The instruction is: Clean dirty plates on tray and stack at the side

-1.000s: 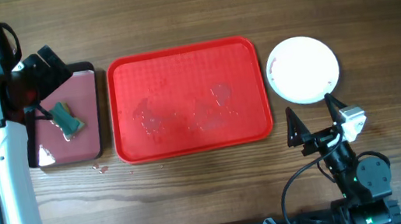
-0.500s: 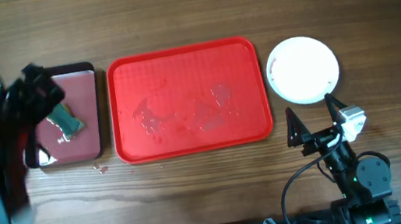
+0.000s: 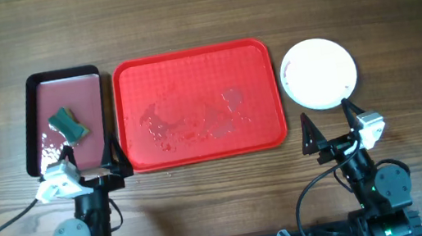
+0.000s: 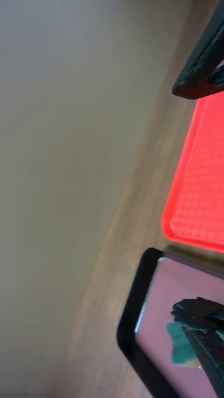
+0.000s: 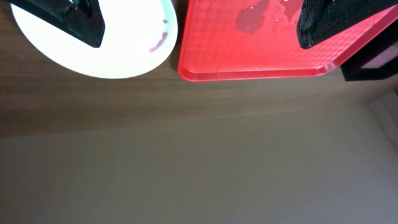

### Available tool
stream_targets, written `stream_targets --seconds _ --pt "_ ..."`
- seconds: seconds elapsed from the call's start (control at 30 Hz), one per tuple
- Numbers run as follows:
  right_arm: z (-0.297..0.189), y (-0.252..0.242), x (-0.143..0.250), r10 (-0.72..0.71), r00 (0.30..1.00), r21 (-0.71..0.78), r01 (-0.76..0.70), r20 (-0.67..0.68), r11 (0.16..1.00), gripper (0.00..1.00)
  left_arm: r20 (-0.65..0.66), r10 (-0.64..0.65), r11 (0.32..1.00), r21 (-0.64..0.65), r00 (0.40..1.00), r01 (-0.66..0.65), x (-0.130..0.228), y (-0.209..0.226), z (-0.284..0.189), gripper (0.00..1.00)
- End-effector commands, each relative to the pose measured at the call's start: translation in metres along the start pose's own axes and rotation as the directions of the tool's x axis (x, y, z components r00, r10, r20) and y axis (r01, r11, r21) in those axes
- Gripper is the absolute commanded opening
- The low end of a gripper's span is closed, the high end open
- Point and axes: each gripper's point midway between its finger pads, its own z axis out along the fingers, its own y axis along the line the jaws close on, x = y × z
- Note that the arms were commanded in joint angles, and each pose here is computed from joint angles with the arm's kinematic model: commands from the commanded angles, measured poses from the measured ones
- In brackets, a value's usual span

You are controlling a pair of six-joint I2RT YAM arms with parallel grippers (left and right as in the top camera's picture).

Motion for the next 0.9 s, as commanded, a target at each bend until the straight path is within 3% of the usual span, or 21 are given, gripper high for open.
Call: stream_targets --seconds 0.0,0.07,0.87 --pt "0.000 0.002 -0.001 -0.017 1.000 -0.014 0.017 0.004 1.000 1.00 -0.034 -0.004 1.000 0.000 0.999 0.004 0.027 0.008 0.003 1.00" --pt "0.000 0.002 -0.001 -0.017 1.000 -0.014 0.017 0.004 1.000 1.00 -0.101 -0.008 1.000 -0.026 0.995 0.006 0.052 0.019 0.005 1.00" --pt "0.000 0.002 -0.001 -0.017 1.000 -0.013 0.017 0.004 1.000 1.00 -0.102 -0.008 1.000 -0.016 0.995 0.006 0.052 0.017 0.005 1.00"
